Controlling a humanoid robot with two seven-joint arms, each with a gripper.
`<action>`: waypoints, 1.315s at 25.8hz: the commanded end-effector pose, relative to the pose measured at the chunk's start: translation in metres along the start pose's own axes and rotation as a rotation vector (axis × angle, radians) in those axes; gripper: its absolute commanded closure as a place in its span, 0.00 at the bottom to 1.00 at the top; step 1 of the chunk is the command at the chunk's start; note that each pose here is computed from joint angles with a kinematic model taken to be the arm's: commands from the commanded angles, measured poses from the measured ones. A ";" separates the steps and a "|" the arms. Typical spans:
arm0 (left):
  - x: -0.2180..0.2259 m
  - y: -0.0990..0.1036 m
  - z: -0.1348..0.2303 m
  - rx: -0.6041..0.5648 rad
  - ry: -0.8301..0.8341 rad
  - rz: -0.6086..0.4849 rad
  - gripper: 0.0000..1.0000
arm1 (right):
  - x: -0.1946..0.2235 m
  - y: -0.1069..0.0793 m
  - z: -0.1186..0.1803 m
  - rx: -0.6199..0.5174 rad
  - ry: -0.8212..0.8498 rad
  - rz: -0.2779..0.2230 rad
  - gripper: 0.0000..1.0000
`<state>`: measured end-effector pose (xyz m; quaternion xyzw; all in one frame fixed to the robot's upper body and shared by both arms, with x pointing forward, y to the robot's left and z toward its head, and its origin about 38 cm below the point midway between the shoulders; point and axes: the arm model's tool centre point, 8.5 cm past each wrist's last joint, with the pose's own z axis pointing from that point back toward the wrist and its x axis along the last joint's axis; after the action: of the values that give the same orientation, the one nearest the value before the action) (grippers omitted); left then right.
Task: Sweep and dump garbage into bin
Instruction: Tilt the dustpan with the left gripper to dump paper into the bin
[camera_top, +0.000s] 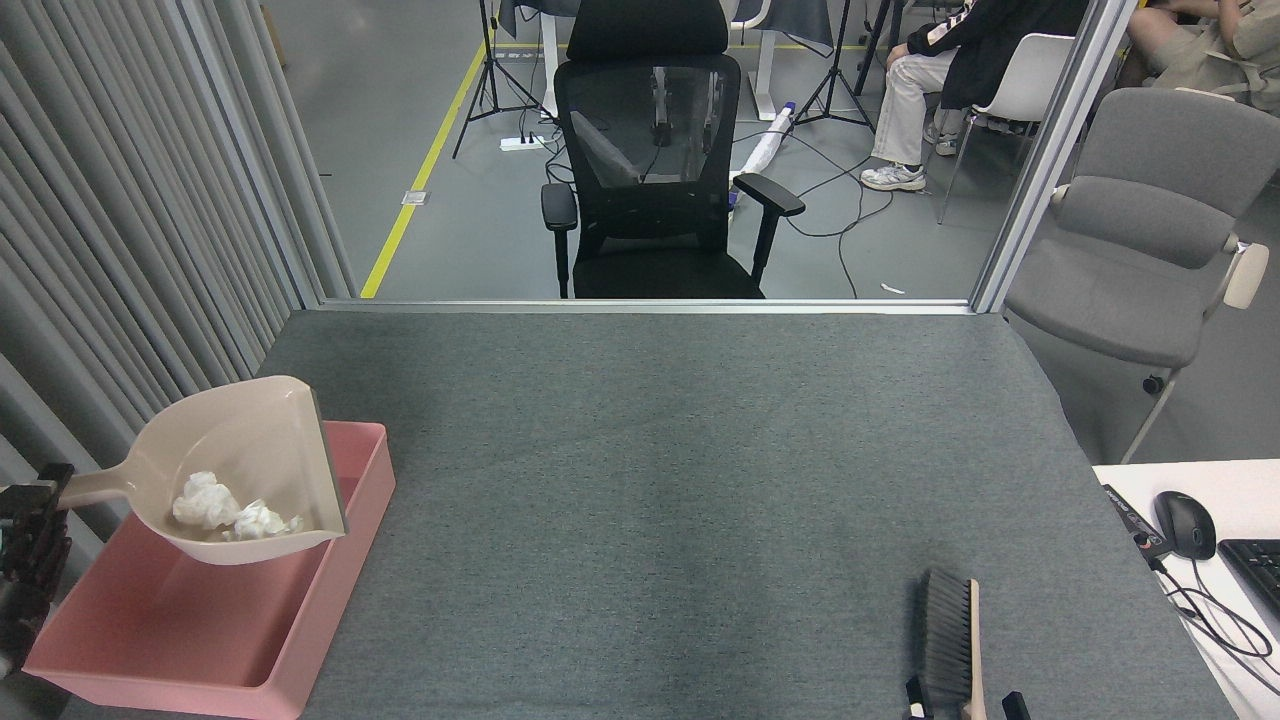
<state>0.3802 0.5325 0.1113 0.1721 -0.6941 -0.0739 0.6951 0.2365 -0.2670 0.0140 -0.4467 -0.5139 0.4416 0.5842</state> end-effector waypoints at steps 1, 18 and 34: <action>-0.003 0.023 0.002 0.021 0.000 -0.036 0.85 | 0.002 0.000 -0.001 0.000 -0.003 -0.003 0.00; 0.001 0.078 0.010 0.027 -0.025 -0.259 0.86 | 0.005 0.001 -0.001 0.000 0.003 -0.015 0.00; 0.040 0.070 -0.019 -0.065 -0.077 -0.559 0.89 | 0.006 0.005 0.002 0.022 0.005 -0.020 0.00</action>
<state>0.3843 0.5866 0.1673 0.3226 -0.6499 -0.2786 0.6292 0.2349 -0.2602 0.0106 -0.4362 -0.5119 0.4401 0.5949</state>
